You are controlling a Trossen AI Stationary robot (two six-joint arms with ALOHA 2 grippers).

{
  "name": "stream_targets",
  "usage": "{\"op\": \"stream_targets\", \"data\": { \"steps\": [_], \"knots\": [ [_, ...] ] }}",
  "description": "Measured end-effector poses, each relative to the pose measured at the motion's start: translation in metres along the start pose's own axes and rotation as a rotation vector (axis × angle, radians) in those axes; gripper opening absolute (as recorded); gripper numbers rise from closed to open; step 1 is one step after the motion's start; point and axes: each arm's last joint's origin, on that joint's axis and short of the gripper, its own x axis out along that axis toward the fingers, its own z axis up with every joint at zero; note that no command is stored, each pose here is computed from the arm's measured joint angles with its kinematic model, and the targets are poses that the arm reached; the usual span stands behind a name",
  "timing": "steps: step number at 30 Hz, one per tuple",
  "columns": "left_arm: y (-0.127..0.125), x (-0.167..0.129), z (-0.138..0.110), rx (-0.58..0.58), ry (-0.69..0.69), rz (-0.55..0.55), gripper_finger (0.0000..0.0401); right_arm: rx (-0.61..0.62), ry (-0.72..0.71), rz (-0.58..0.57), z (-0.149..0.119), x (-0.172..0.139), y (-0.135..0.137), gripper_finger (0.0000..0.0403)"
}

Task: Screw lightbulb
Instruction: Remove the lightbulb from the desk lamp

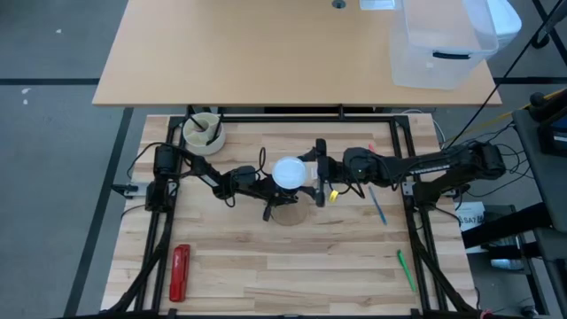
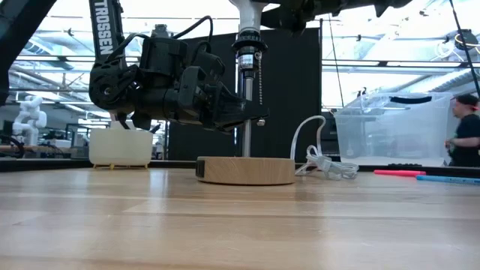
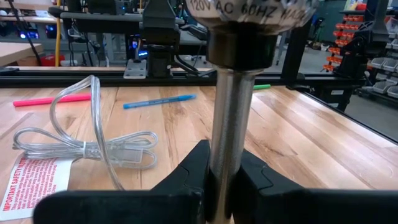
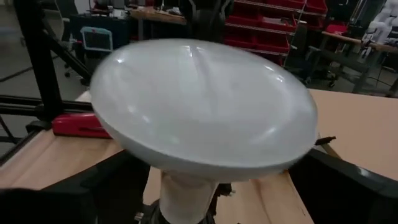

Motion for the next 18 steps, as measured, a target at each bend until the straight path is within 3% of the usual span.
{"op": "stream_targets", "data": {
  "steps": [13, 18],
  "knots": [
    [0.000, 0.000, 0.000, -0.001, 0.000, 0.000, 0.0041, 0.001, 0.105, -0.006, -0.007, -0.006, 0.005, 0.0359],
    [0.000, 0.000, 0.000, -0.002, 0.000, 0.000, 0.0041, -0.016, 0.144, -0.085, -0.005, -0.020, 0.001, 0.0359]
  ]
}}
